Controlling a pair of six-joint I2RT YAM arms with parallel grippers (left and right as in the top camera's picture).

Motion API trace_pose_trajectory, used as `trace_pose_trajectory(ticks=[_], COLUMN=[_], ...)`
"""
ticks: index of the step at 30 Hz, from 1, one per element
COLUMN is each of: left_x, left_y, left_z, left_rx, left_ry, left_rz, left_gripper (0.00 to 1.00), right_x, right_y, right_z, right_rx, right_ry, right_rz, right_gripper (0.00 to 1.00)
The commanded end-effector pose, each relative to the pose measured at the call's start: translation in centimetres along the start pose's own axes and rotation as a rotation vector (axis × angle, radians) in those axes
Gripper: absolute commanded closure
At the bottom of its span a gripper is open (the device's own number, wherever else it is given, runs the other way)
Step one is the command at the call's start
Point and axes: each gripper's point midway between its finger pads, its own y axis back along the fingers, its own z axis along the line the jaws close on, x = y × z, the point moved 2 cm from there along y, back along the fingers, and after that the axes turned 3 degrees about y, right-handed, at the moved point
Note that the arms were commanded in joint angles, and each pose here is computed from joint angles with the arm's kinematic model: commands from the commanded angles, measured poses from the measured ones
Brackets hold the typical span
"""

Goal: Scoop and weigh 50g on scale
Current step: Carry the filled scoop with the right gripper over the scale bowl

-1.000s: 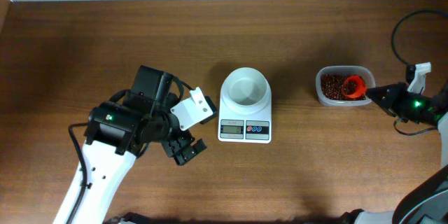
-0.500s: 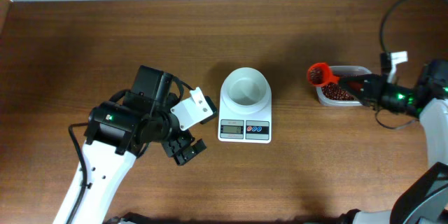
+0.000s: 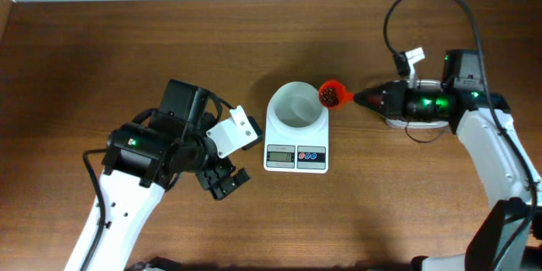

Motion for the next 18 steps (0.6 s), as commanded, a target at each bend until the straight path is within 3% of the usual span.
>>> trace_pose_trajectory(ticks=[1,11,18], left_x=[0.3,0.3,0.3], left_y=[-0.2,-0.2,-0.2], left_z=[0.1,0.1,0.1], left_rx=[0.003,0.003,0.003], left_ry=[-0.007,-0.007,-0.007], left_rz=[0.007,0.007,0.007], left_gripper=[0.01,0.01,0.01], right_x=[-0.1,-0.5,0.1], right_y=[-1.8,-5.9,-6.7], right_z=[-0.4,-0.8,0.0], right_rx=[0.076,0.282,0.247], right_ry=[0.020,0.250,0.429], right_rz=[0.023,0.026,0.071], right_gripper=[0.96,0.96,0.96])
